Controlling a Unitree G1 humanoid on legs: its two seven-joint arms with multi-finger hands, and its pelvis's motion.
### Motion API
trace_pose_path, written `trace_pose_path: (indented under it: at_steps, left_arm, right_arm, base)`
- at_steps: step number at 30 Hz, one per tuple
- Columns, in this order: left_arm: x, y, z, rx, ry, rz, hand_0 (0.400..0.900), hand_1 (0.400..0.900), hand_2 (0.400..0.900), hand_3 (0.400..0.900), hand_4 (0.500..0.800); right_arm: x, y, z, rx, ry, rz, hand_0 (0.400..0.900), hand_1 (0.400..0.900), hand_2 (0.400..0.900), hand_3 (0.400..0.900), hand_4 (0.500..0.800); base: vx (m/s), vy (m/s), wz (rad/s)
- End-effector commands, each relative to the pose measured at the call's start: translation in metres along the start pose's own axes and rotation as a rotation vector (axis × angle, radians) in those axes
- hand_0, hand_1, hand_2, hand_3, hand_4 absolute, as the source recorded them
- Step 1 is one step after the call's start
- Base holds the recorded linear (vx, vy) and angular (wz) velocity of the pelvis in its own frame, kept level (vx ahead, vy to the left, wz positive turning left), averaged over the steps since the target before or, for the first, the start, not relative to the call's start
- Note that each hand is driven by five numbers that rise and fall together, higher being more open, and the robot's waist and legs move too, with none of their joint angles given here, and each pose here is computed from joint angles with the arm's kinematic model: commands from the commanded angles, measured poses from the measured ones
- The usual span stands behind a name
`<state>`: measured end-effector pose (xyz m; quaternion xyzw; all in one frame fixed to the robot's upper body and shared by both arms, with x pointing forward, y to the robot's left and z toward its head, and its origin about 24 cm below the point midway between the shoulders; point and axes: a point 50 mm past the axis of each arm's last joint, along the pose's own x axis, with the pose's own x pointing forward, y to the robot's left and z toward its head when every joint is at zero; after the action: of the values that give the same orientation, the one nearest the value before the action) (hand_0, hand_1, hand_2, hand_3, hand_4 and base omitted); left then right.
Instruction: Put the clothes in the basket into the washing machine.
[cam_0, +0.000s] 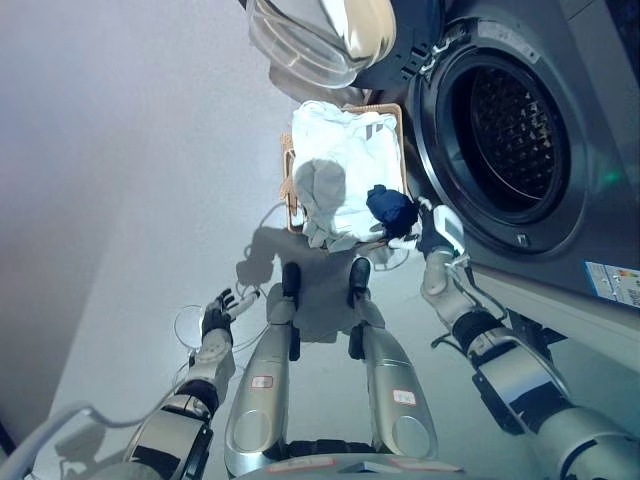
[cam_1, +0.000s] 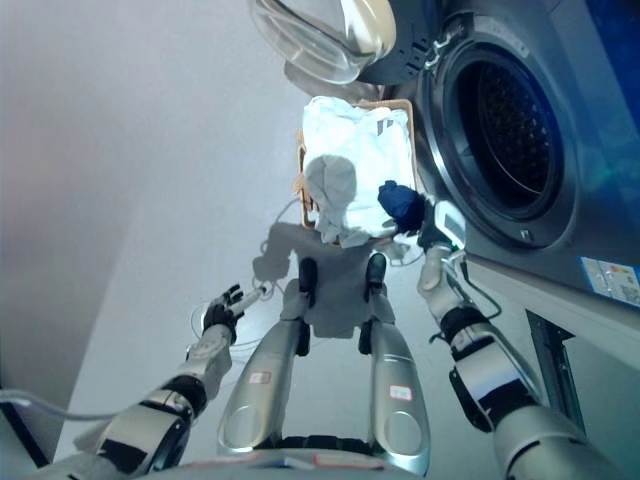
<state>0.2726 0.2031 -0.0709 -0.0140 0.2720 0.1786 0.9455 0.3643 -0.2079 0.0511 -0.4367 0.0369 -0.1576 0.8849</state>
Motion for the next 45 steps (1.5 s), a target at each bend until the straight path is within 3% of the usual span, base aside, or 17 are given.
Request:
trace_pose_path:
  at_steps: [1,11,17,25,27,28,38,45]
  left_arm:
    - [-0.006,0.001,-0.011,-0.008,-0.006,0.021,0.9,0.9,0.9,0.9,0.8]
    - [0.0,-0.021,0.023,-0.105,-0.081,-0.057,0.9,0.9,0.9,0.9,0.8]
    - [0.002,-0.017,0.027,-0.153,-0.076,-0.032,0.9,0.9,0.9,0.9,0.8]
    - [0.002,-0.004,0.018,-0.19,-0.048,0.002,0.9,0.9,0.9,0.9,0.8]
    - [0.001,-0.003,0.013,-0.188,-0.036,0.005,0.9,0.9,0.9,0.9,0.8]
    - [0.0,-0.004,0.012,-0.184,-0.036,0.005,0.9,0.9,0.9,0.9,0.8]
    - [-0.001,-0.008,0.009,-0.157,-0.038,0.003,0.9,0.9,0.9,0.9,0.8]
    - [-0.001,-0.004,0.005,-0.161,-0.02,0.031,0.9,0.9,0.9,0.9,0.8]
  right_arm:
    - [0.019,-0.04,0.02,-0.098,-0.129,-0.224,0.9,0.9,0.9,0.9,0.8]
    - [0.042,-0.075,0.02,-0.12,-0.037,-0.247,0.9,0.9,0.9,0.9,0.8]
    - [0.038,-0.071,-0.002,-0.184,0.06,-0.213,0.9,0.9,0.9,0.9,0.8]
    - [0.039,-0.072,-0.003,-0.195,0.05,-0.167,0.9,0.9,0.9,0.9,0.8]
    - [0.04,-0.075,-0.002,-0.211,0.045,-0.173,0.753,0.753,0.753,0.753,0.712]
    - [0.041,-0.077,-0.002,-0.222,0.042,-0.178,0.4,0.4,0.4,0.4,0.5]
    - [0.046,-0.088,0.017,-0.219,-0.04,-0.27,0.4,0.4,0.4,0.4,0.5]
    - [0.049,-0.095,0.038,-0.045,-0.09,-0.338,0.4,0.4,0.4,0.4,0.5]
  base:
    - [0.013,-0.012,-0.03]
    - [-0.047,-0.026,0.08]
    - [-0.053,-0.012,0.12]
    - [-0.021,-0.007,0.01]
    - [-0.006,0.01,-0.05]
    - [0.0,0.0,0.0]
    - [0.001,0.001,0.0]
    - [0.0,0.0,0.0]
